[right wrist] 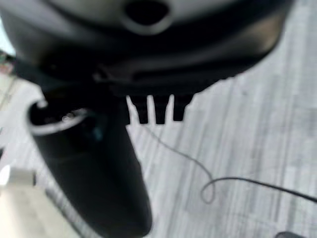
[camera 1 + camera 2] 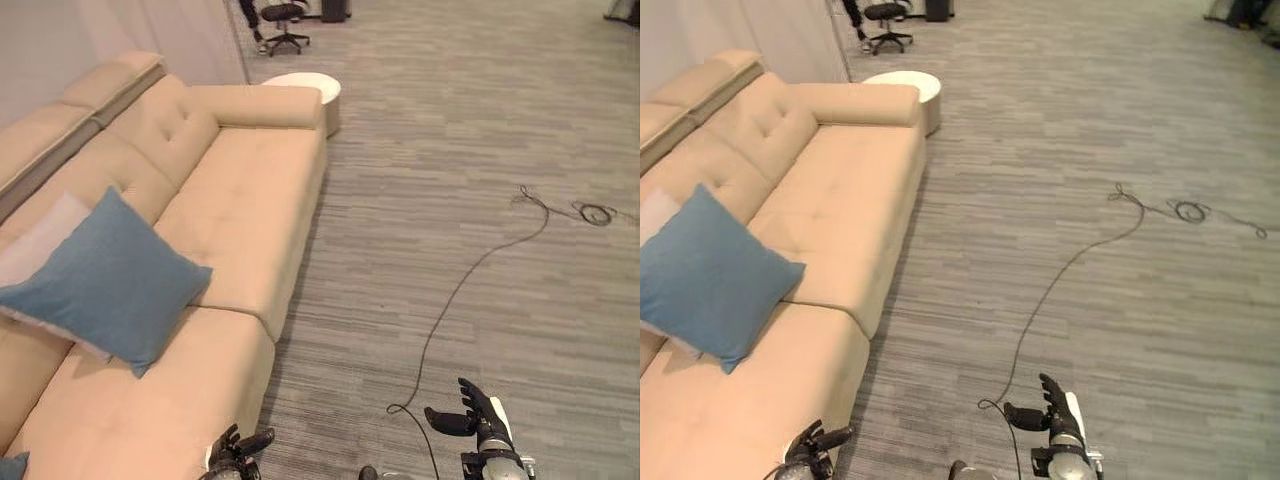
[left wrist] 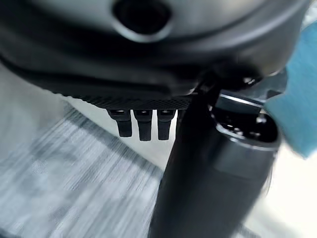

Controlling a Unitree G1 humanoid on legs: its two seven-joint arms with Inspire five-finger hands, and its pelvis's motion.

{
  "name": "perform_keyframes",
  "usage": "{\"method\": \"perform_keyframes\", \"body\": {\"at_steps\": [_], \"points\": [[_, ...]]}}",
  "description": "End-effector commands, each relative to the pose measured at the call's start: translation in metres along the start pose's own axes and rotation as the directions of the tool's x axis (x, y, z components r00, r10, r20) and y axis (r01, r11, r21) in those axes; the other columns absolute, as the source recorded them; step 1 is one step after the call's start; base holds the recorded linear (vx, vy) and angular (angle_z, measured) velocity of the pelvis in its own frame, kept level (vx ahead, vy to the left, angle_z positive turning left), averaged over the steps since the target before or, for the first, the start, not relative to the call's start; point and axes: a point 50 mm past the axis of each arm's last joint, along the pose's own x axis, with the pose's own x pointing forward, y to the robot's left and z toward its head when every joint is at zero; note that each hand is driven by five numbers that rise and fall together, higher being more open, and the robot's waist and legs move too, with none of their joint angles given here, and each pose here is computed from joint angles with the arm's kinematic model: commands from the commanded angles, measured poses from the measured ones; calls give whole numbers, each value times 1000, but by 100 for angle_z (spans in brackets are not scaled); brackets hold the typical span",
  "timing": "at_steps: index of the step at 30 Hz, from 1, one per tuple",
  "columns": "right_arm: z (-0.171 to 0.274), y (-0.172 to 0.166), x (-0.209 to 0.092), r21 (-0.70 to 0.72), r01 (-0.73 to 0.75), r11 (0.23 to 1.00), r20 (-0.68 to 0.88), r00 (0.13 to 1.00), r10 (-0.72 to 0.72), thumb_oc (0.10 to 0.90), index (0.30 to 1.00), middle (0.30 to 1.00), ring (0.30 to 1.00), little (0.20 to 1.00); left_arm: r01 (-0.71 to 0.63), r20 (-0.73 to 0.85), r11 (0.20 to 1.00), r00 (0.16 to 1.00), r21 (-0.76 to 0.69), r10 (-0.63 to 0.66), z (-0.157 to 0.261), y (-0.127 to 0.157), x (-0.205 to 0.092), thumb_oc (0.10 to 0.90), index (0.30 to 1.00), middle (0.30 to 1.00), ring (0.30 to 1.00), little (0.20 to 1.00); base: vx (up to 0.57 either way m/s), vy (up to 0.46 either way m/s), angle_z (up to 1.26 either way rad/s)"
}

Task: Pick up all the scattered cushions and arrange them neatly on the sofa.

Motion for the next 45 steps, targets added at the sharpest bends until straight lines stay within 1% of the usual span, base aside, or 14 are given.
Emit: {"method": "perform_keyframes", "body": {"at_steps": [1, 4, 11, 17, 19, 24, 29, 31, 32, 34, 35, 37, 41, 45], "points": [[58, -22, 13, 17, 96, 995, 244, 965, -97, 800, 900, 900, 900, 900, 17, 50, 1000, 999, 11, -17, 8, -13, -1, 800, 900, 900, 900, 900, 243, -42, -85], [58, -19, 15, 20, 94, 995, 236, 967, -96, 800, 900, 900, 900, 900, 12, 50, 1000, 999, 17, -13, 9, -12, 0, 800, 900, 900, 900, 900, 215, -57, -45], [52, -2, 14, 39, 60, 997, 203, 977, -67, 800, 900, 900, 900, 900, -25, 8, 1000, 1000, 1, 25, 1, 1, 1, 800, 900, 900, 900, 900, 303, -16, -46], [54, 6, 13, 79, 25, 997, 203, 978, -41, 800, 900, 900, 900, 900, -78, -24, 996, 997, -51, 77, 1, 20, 5, 800, 900, 900, 900, 900, 274, 30, -19], [56, 5, 12, 105, 23, 994, 209, 977, -45, 800, 900, 900, 900, 900, -74, -34, 995, 997, -72, 72, 0, 20, 4, 800, 900, 900, 900, 900, 335, -4, 47], [47, -5, 8, 162, 55, 985, 182, 980, -84, 800, 900, 900, 900, 900, -81, -48, 995, 996, -59, 78, -2, 26, 6, 800, 900, 900, 900, 900, 409, -188, 92], [34, -2, 6, 157, 50, 986, 139, 988, -73, 800, 900, 900, 900, 900, -93, -64, 993, 994, -78, 89, -1, 26, 7, 800, 900, 900, 900, 900, 352, -221, 98], [33, -2, 7, 150, 43, 988, 135, 989, -63, 800, 900, 900, 900, 900, -110, -75, 990, 992, -86, 103, -4, 31, 6, 800, 900, 900, 900, 900, 350, -310, 109], [40, -3, 9, 142, 25, 990, 165, 985, -49, 800, 900, 900, 900, 900, -120, -100, 986, 989, -115, 109, -10, 37, 5, 800, 900, 900, 900, 900, 290, -258, 79], [43, -4, 9, 143, 21, 990, 177, 983, -46, 800, 900, 900, 900, 900, -119, -108, 984, 989, -130, 105, -13, 37, 5, 800, 900, 900, 900, 900, 210, -235, 45], [59, -7, 13, 140, 16, 990, 231, 972, -48, 800, 900, 900, 900, 900, -111, -101, 975, 991, -193, 93, -8, 30, 5, 800, 900, 900, 900, 900, 53, -145, 53], [68, -10, 15, 117, 32, 993, 257, 964, -61, 800, 900, 900, 900, 900, -114, -87, 969, 991, -217, 98, -1, 29, 7, 800, 900, 900, 900, 900, 79, -298, 43], [72, -11, 16, 88, 29, 996, 272, 961, -53, 800, 900, 900, 900, 900, -122, -95, 969, 990, -216, 104, -1, 31, 7, 800, 900, 900, 900, 900, 171, -168, 77], [77, -8, 16, 53, 5, 999, 293, 956, -21, 800, 900, 900, 900, 900, -146, -146, 963, 983, -227, 115, -13, 39, 5, 800, 900, 900, 900, 900, 336, 66, 72]]}}
